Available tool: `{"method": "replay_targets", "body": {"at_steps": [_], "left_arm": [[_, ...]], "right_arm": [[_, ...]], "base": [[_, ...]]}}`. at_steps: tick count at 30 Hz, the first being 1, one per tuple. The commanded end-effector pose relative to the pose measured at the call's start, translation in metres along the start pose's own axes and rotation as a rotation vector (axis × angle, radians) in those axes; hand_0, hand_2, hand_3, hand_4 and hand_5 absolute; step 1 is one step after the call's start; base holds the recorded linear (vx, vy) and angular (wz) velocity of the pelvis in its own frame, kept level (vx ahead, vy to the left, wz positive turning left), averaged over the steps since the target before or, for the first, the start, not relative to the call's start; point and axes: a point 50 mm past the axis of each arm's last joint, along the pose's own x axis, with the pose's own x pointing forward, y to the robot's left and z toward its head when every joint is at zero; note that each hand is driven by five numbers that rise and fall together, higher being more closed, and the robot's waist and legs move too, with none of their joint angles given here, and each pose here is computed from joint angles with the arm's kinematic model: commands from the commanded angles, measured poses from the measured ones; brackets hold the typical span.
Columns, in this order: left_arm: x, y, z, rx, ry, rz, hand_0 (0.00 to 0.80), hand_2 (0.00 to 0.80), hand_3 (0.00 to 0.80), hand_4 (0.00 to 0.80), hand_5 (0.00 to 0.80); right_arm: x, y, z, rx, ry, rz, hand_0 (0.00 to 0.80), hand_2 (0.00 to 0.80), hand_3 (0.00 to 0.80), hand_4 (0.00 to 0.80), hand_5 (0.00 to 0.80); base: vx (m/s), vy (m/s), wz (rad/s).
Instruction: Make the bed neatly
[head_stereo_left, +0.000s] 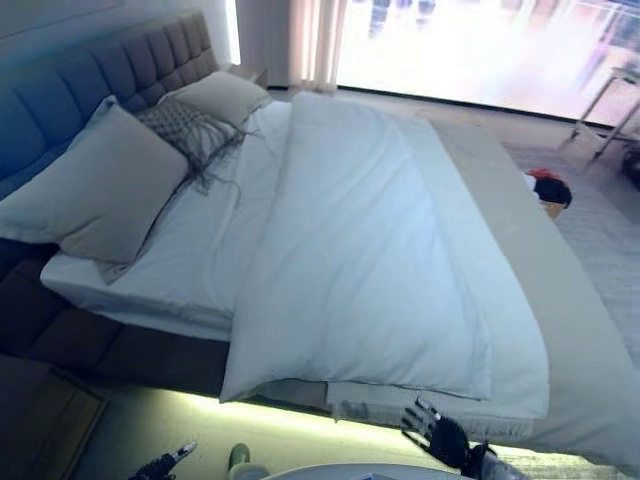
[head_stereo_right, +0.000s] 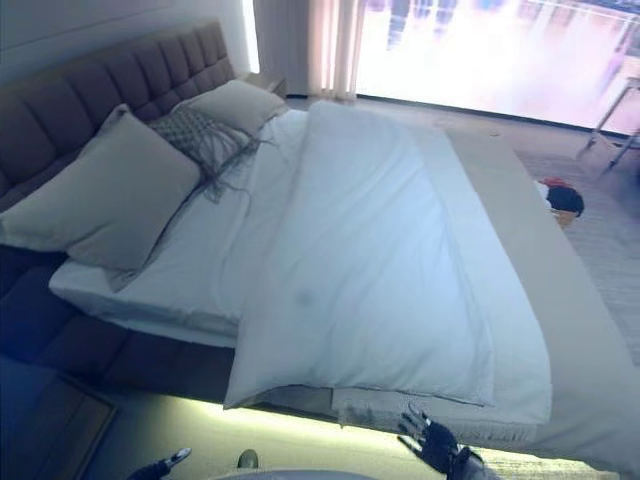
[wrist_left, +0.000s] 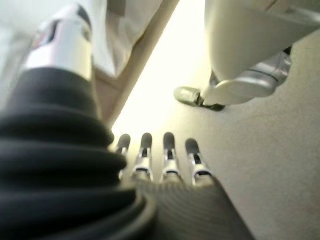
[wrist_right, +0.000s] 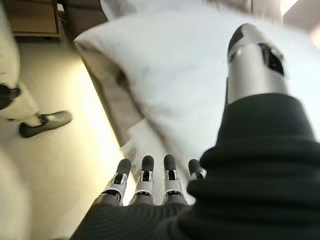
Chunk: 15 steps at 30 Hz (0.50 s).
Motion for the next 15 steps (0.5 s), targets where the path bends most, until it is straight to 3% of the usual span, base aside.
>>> {"method": "replay_targets", "body": {"at_steps": [1,6,10,15], "left_arm": [[0.006,-0.034,0.008,0.093,0.038,-0.063,0.0,0.0,0.0,0.0,0.0],[0.008,-0.066,0.004,0.135,0.069,-0.139,0.0,0.0,0.0,0.0,0.0],[0.007,-0.088,0.003,0.18,0.067,-0.199,0.0,0.0,0.0,0.0,0.0],[0.007,-0.089,0.0,0.166,0.082,-0.209,0.0,0.0,0.0,0.0,0.0]], "right_arm": [[0.005,0.002,0.018,0.072,-0.101,-0.092,0.0,0.0,0.0,0.0,0.0],[0.002,-0.009,-0.009,0.103,-0.003,-0.225,0.0,0.0,0.0,0.0,0.0],[0.008,0.003,-0.015,0.052,0.033,-0.175,0.0,0.0,0.0,0.0,0.0],[0.013,0.011,-0.008,-0.014,0.039,-0.151,0.0,0.0,0.0,0.0,0.0]], "base": [[0.037,-0.042,-0.26],[0.039,-0.041,-0.31],[0.028,-0.039,-0.14],[0.013,-0.031,-0.09]]}}
